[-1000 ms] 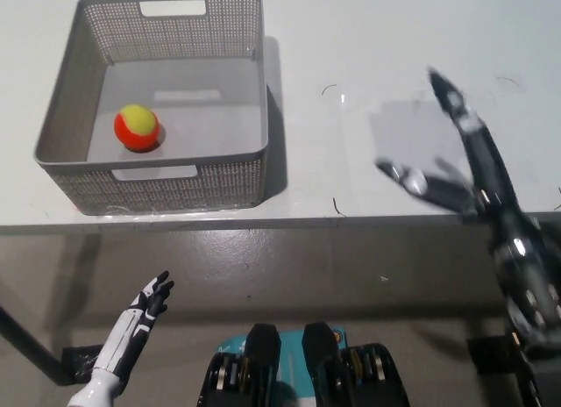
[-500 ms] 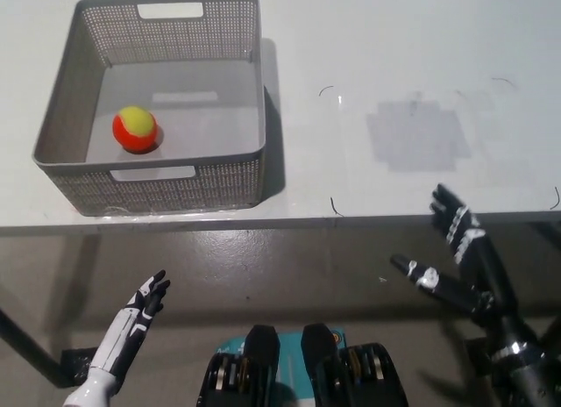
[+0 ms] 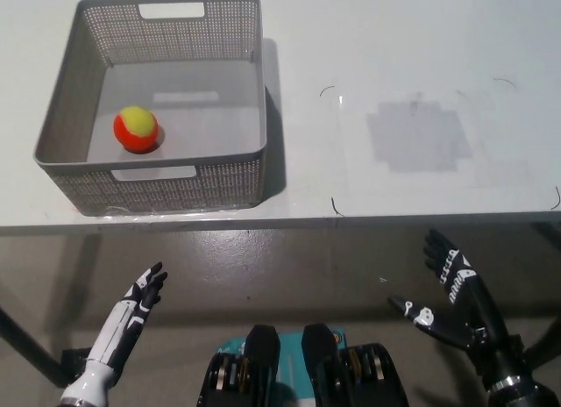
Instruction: Use the right hand to pick up a tennis ball and put it into a container on the left side
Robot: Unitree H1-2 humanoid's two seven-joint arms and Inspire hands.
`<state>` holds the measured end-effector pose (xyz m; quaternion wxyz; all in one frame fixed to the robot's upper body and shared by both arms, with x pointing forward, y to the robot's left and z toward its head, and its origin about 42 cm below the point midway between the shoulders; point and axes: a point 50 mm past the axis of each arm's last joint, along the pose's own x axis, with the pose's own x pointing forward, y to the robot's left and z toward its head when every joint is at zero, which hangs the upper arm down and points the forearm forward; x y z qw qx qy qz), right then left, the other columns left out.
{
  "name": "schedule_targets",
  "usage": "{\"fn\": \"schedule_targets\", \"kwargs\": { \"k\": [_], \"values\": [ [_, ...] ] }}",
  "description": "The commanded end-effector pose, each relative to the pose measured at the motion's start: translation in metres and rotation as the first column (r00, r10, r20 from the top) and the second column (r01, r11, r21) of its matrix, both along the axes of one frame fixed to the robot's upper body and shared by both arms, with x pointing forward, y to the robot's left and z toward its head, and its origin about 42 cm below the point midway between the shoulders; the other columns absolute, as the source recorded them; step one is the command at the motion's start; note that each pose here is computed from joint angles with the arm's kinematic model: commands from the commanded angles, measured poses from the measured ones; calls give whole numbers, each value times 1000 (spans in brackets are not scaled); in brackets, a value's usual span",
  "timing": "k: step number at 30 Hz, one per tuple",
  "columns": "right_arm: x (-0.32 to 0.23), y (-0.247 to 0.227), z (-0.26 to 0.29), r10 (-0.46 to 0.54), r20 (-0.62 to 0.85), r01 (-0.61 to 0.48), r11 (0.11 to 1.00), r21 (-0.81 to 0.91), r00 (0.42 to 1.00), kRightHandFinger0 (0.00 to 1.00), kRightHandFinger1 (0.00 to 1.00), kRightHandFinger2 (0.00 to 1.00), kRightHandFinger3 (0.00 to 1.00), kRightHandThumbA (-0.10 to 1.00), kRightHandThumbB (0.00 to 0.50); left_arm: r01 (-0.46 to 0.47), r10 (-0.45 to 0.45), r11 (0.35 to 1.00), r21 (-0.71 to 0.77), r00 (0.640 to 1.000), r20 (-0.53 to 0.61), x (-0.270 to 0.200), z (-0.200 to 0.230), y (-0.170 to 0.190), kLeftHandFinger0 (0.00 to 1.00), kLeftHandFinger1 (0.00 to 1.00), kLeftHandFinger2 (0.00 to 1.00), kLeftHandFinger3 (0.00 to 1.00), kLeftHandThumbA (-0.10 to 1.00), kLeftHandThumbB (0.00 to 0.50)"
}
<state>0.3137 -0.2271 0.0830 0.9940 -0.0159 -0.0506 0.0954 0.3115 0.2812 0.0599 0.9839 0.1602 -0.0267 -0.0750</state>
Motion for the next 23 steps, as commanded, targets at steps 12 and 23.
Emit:
{"fn": "schedule_targets", "kwargs": {
  "k": [12,23],
  "values": [
    [-22,-19,-8,3,17,-3,1000,18,1000,1000,1000,1000,1000,1000,196,7,-8,1000,10,997,76,11,17,5,1000,1000,1000,1000,1000,349],
    [-23,-21,-14,24,-6,-24,1000,15,1000,1000,1000,1000,1000,1000,187,2,-1,1000,-15,998,63,-2,7,1,1000,1000,1000,1000,1000,308]
  ]
}}
